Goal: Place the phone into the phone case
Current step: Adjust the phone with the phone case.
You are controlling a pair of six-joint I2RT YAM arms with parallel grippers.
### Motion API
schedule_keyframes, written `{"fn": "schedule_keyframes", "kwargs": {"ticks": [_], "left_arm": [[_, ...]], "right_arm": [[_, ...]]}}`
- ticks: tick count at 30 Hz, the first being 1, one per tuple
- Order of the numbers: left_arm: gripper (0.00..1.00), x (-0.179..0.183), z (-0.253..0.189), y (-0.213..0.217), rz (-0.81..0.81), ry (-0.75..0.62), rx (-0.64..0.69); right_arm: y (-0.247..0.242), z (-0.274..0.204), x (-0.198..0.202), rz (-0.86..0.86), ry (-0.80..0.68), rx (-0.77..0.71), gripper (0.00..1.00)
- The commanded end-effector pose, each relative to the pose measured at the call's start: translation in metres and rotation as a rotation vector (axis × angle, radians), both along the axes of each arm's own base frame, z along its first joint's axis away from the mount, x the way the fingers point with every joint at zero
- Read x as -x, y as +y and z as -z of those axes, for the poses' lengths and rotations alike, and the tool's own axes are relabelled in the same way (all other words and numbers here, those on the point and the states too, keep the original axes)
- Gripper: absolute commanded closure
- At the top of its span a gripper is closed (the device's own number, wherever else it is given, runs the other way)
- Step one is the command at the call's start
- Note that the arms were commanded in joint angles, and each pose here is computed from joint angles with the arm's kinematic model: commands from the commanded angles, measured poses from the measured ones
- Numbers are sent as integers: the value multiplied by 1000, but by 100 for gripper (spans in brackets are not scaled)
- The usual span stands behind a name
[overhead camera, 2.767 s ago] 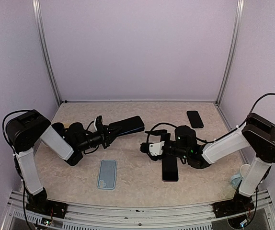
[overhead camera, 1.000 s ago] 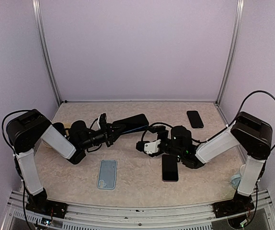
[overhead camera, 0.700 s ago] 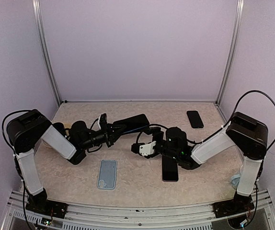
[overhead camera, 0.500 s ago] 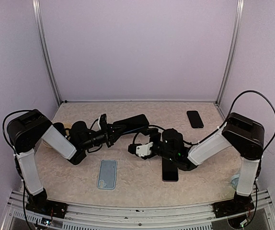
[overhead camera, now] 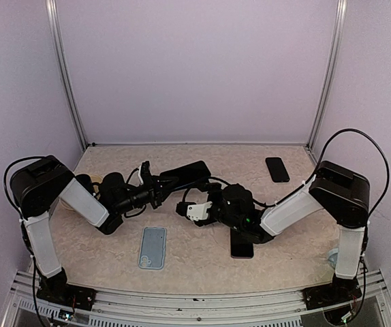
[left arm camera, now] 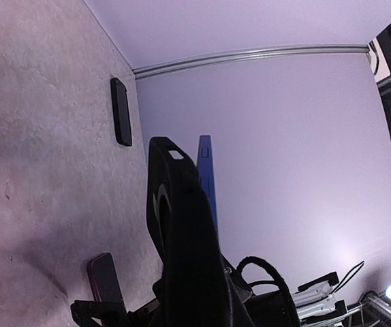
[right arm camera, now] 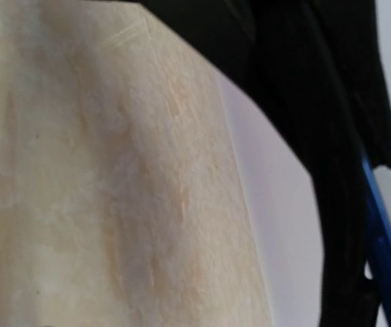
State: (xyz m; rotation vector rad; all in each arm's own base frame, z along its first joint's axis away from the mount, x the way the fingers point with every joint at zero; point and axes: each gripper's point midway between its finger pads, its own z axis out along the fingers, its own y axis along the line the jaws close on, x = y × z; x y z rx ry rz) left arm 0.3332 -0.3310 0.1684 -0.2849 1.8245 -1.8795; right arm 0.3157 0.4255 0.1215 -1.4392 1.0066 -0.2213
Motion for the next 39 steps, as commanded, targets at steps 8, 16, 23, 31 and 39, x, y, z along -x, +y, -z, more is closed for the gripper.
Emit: {"fn": "schedule_keyframes", "kwargs": {"ticks": [8,16,23,31,39], "left_arm": [[100,18,-35,-21,64,-173,25],[100,18,-32,-24,72,-184,19],[100,22,-31,-27,99,-245,-16],[100,30,-36,-29,120,-314,-26],[100,37,-35,-28,133,-369,-44]], "right_arm": [[49,-23,59,-242,56,-97,14],[58,-28,79,-316,57,-112,14],[56,-29,104,-434,78,-109,14],[55,-36,114,-480,88,-129,14],[52,-44,129,-560,104,-150,14]]}}
